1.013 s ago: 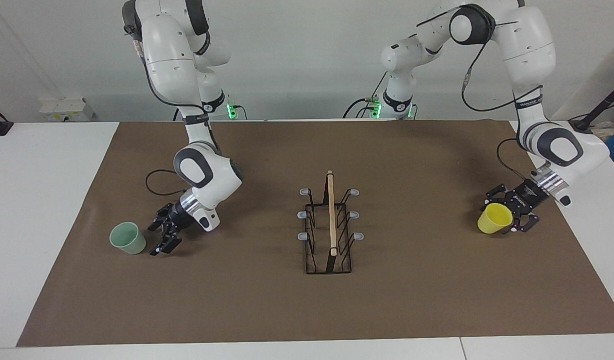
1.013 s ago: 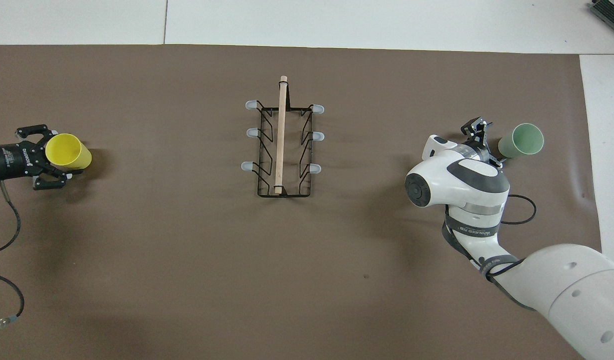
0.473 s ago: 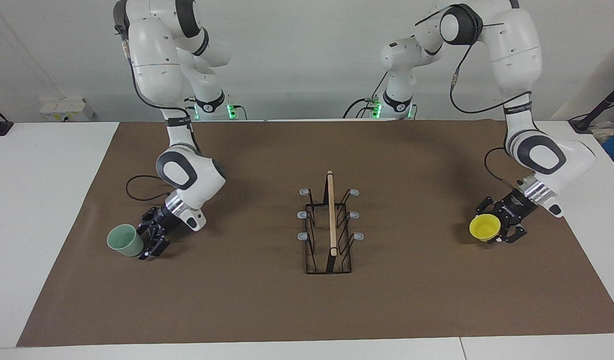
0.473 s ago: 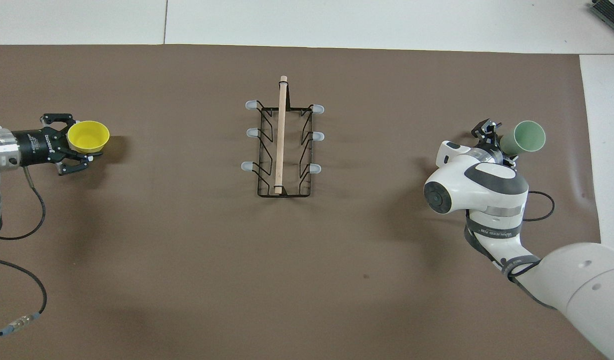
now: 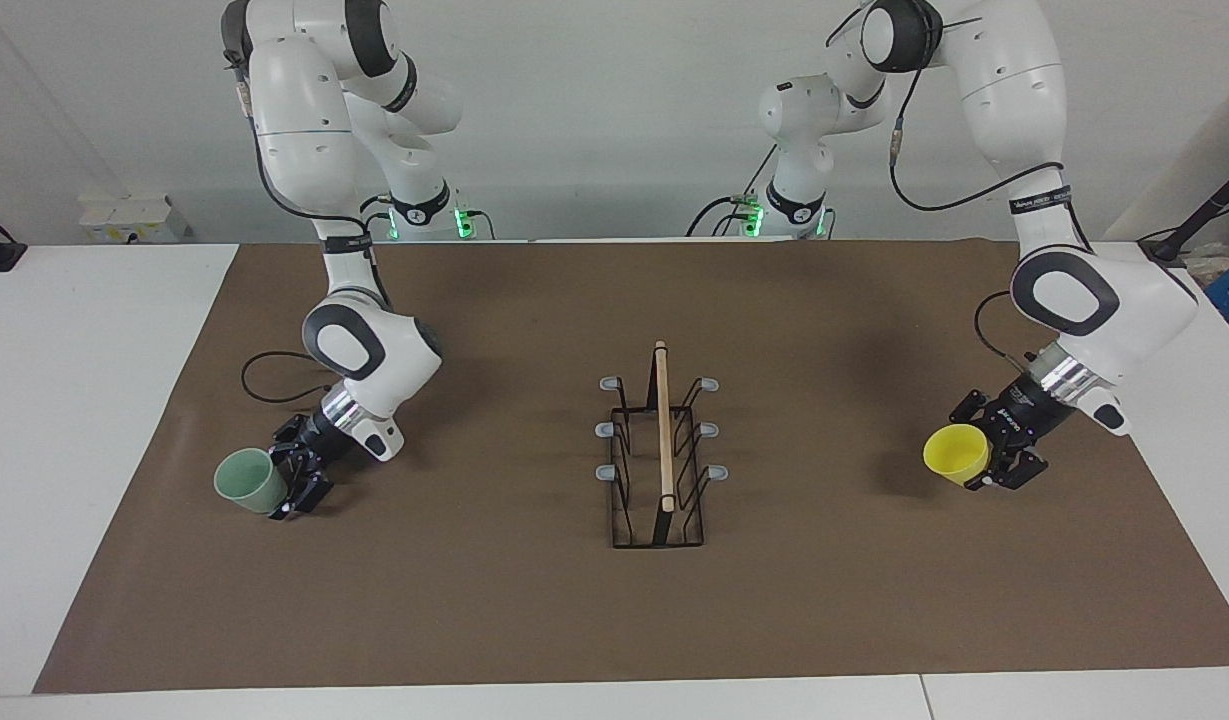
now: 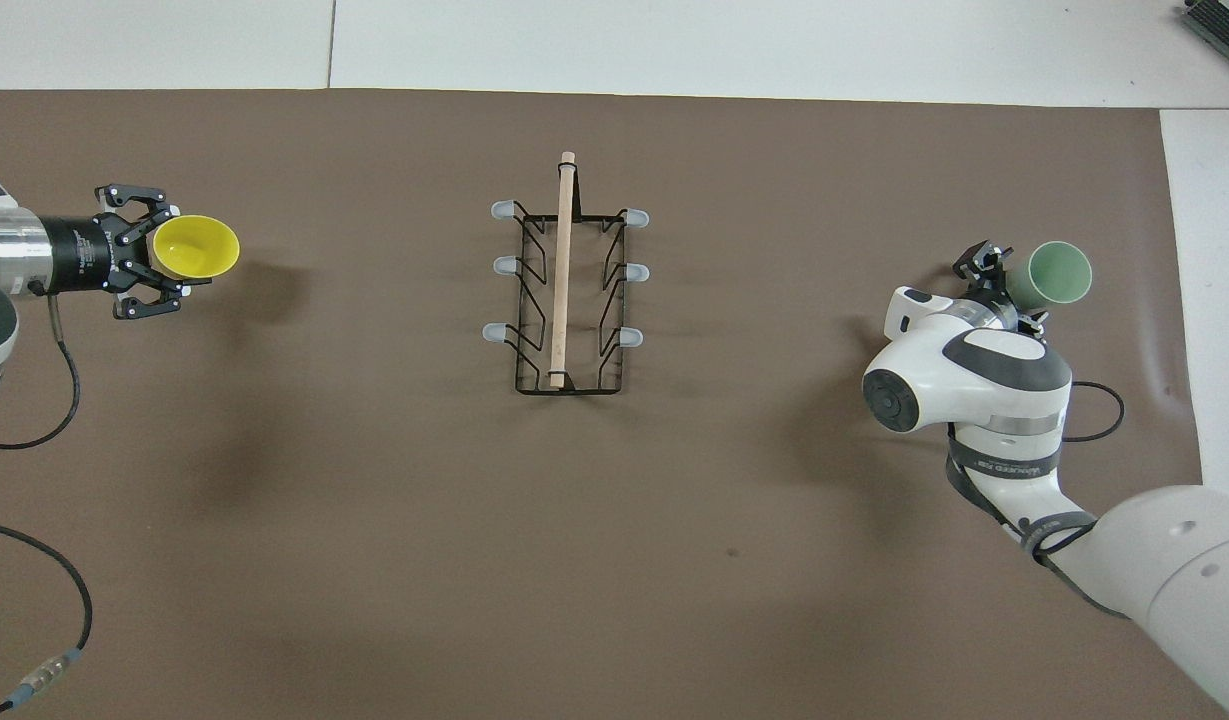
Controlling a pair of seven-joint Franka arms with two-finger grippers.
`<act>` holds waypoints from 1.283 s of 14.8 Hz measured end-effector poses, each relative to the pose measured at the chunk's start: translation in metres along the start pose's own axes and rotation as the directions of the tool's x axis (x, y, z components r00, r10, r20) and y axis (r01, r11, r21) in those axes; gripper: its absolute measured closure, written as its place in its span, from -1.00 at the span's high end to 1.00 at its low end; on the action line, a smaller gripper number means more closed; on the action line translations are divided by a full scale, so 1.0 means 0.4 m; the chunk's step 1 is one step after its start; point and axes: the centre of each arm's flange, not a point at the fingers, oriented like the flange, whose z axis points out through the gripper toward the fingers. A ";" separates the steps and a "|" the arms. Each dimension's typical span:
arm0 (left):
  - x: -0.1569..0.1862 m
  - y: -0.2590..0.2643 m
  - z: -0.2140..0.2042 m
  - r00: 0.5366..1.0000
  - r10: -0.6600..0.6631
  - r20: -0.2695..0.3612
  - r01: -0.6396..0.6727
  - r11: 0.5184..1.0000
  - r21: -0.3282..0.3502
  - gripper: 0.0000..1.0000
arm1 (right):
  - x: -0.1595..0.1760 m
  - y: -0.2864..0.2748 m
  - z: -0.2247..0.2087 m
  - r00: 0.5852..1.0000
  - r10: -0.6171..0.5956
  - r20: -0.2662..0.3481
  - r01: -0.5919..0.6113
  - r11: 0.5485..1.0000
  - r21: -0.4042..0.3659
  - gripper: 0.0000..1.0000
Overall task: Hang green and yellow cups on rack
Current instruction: 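Lift the yellow cup with the left gripper and carry it toward the rack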
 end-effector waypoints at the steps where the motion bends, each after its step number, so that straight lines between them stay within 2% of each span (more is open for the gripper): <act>1: -0.037 0.018 -0.011 0.997 0.068 -0.048 -0.067 0.998 0.010 0.36 | -0.004 -0.006 0.008 1.000 -0.003 0.004 0.003 1.000 -0.002 1.00; 3: -0.106 0.047 -0.029 0.973 0.193 -0.128 -0.189 0.981 0.041 0.36 | -0.005 -0.018 0.020 1.000 0.000 0.003 0.000 1.000 -0.026 1.00; 6: -0.196 0.078 -0.056 0.921 0.336 -0.196 -0.324 0.942 0.093 0.36 | 0.000 -0.037 0.032 1.000 -0.027 0.015 0.028 0.998 -0.059 0.99; 7: -0.232 0.087 -0.063 0.894 0.390 -0.219 -0.373 0.921 0.117 0.36 | 0.002 -0.041 0.033 0.999 -0.034 0.017 0.035 0.998 -0.061 0.90; 8: -0.271 0.094 -0.069 0.861 0.447 -0.241 -0.423 0.894 0.146 0.36 | 0.002 -0.043 0.034 0.999 -0.035 0.017 0.036 0.997 -0.061 0.89; 11: -0.413 0.107 -0.076 0.738 0.602 -0.305 -0.551 0.798 0.242 0.36 | -0.001 -0.052 0.038 0.999 -0.034 0.017 0.035 0.998 -0.055 0.33; 15: -0.601 0.098 -0.037 0.587 0.711 -0.387 -0.621 0.702 0.349 0.36 | -0.002 -0.051 0.037 1.000 -0.024 0.018 0.025 0.998 -0.055 0.30; 19: -0.766 0.047 0.039 0.447 0.783 -0.433 -0.661 0.615 0.430 0.36 | -0.001 -0.029 0.016 1.000 0.009 0.008 -0.008 0.998 -0.068 0.30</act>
